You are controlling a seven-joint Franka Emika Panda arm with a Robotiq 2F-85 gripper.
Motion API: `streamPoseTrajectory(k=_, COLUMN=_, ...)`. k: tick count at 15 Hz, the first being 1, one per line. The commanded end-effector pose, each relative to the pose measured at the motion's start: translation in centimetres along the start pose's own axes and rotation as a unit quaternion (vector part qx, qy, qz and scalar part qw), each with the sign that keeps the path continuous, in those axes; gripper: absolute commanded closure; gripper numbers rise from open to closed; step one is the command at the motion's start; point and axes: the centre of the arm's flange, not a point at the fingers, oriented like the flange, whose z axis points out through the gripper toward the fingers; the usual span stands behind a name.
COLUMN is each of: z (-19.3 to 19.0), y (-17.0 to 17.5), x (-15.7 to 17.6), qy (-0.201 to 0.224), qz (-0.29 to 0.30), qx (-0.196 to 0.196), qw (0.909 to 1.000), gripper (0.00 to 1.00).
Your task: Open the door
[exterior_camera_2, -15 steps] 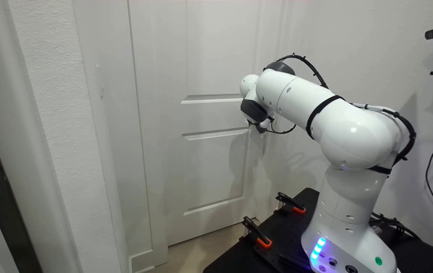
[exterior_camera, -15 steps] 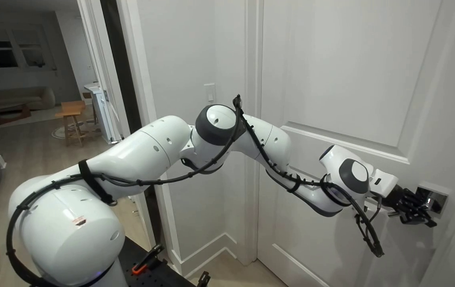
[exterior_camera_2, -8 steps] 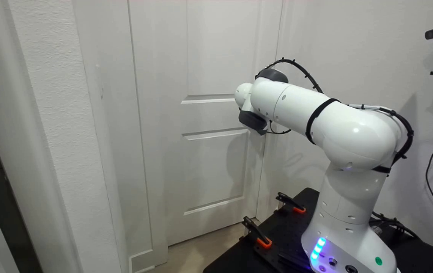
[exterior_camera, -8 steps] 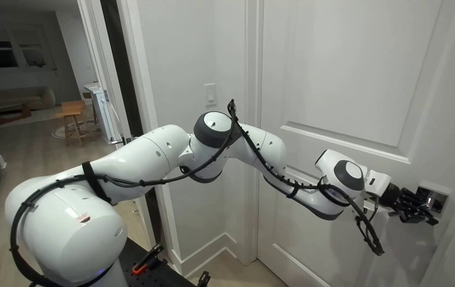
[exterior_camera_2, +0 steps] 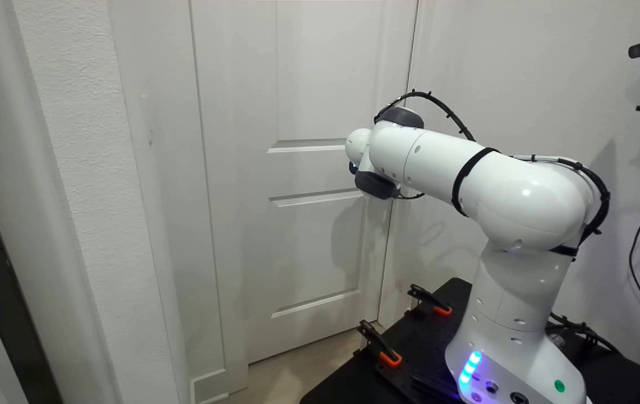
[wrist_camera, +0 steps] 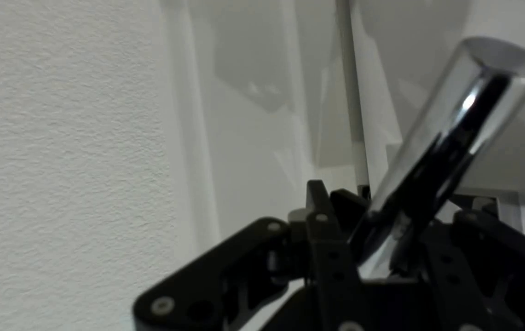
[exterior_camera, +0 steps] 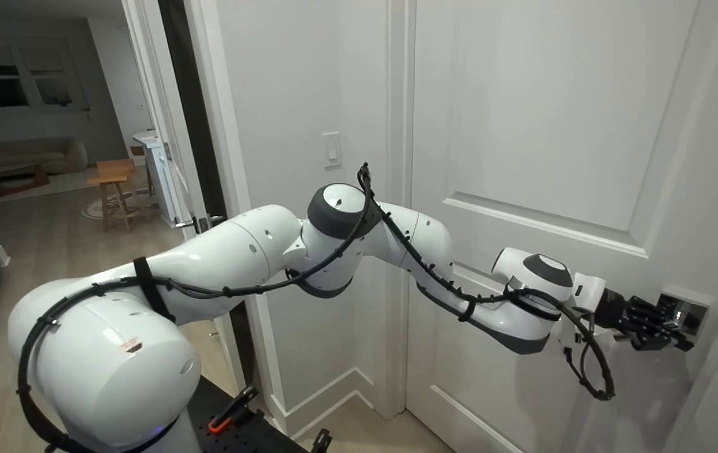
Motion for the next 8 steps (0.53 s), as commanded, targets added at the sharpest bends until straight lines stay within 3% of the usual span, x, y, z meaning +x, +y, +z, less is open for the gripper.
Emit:
streamPoseTrajectory(k=1, z=5.17, y=2.58, x=-4.93, qy=0.013, qz=-0.002, qx=-0.036, qw=0.9993, gripper=0.97)
streamPoseTrajectory(k=8, z=5.93, y=1.71, x=-5.70, qy=0.036, qz=0.007, qx=-0.042, qw=0.9984, gripper=0.97)
